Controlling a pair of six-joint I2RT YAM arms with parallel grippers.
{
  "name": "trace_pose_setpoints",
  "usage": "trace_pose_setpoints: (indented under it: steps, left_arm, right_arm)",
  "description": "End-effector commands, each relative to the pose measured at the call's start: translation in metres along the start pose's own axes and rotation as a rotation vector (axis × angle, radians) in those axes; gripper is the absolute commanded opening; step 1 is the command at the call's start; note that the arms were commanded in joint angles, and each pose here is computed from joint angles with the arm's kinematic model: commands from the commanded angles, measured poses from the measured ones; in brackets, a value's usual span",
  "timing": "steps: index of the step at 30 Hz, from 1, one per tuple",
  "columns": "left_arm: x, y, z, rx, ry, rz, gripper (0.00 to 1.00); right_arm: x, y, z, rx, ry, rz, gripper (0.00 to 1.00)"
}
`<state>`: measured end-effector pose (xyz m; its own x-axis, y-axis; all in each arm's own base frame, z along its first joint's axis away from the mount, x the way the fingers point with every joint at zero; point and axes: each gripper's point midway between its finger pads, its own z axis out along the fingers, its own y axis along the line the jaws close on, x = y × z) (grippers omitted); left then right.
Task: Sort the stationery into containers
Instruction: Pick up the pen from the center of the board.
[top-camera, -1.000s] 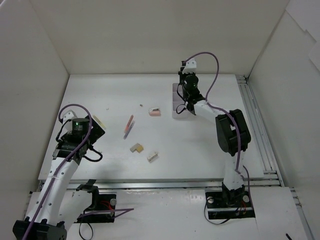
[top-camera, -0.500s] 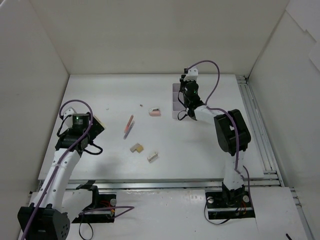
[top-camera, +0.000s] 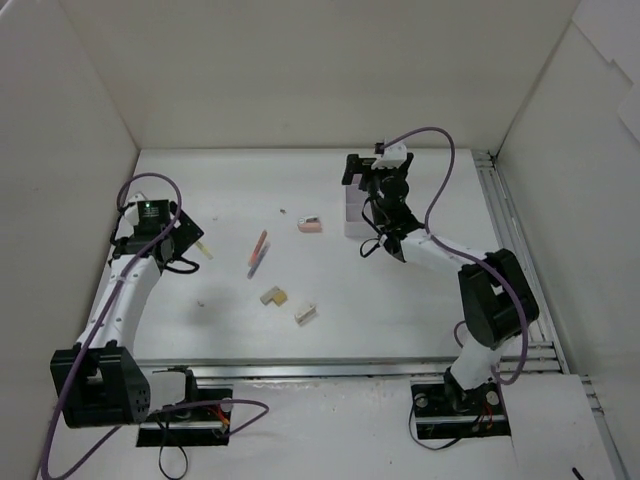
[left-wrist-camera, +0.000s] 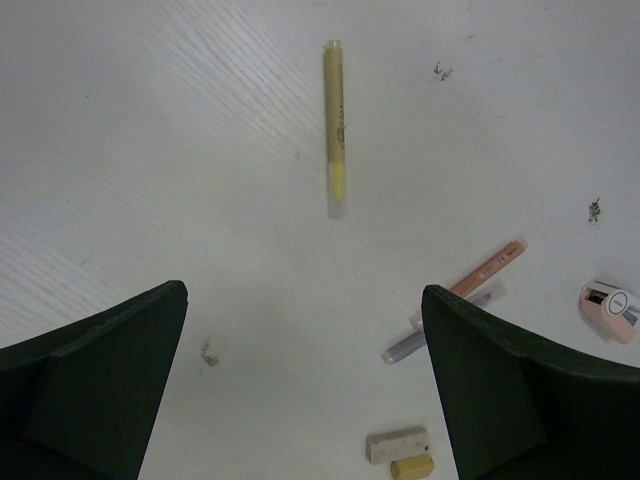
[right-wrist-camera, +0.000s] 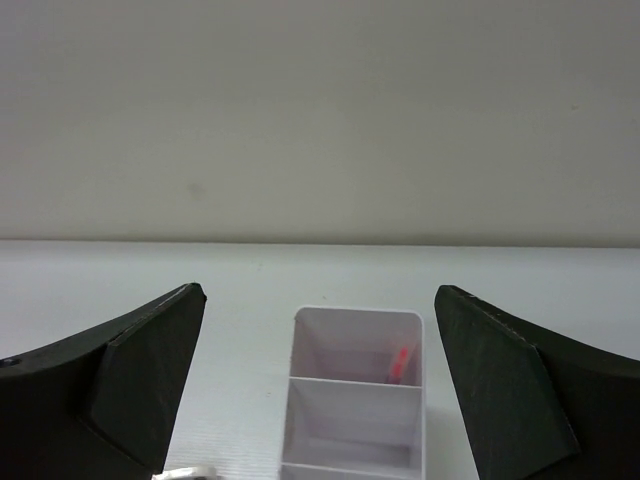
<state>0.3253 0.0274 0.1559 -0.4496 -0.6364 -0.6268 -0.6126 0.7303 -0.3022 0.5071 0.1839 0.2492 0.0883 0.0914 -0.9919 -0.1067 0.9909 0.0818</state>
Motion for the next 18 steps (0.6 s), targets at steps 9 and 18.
trace_pose_setpoints:
  steps: [9,18]
  left_arm:
    - [-0.032,-0.037,0.063,0.017,0.098,-0.031,1.0]
    - [-0.028,-0.043,0.108,-0.054,0.16,-0.058,0.94]
  right_arm:
    - [-0.049,-0.019,-0.077,0.099,-0.02,0.287,0.98]
    - [-0.004,-0.027,-0.098,0.16,0.293,0.243,0.98]
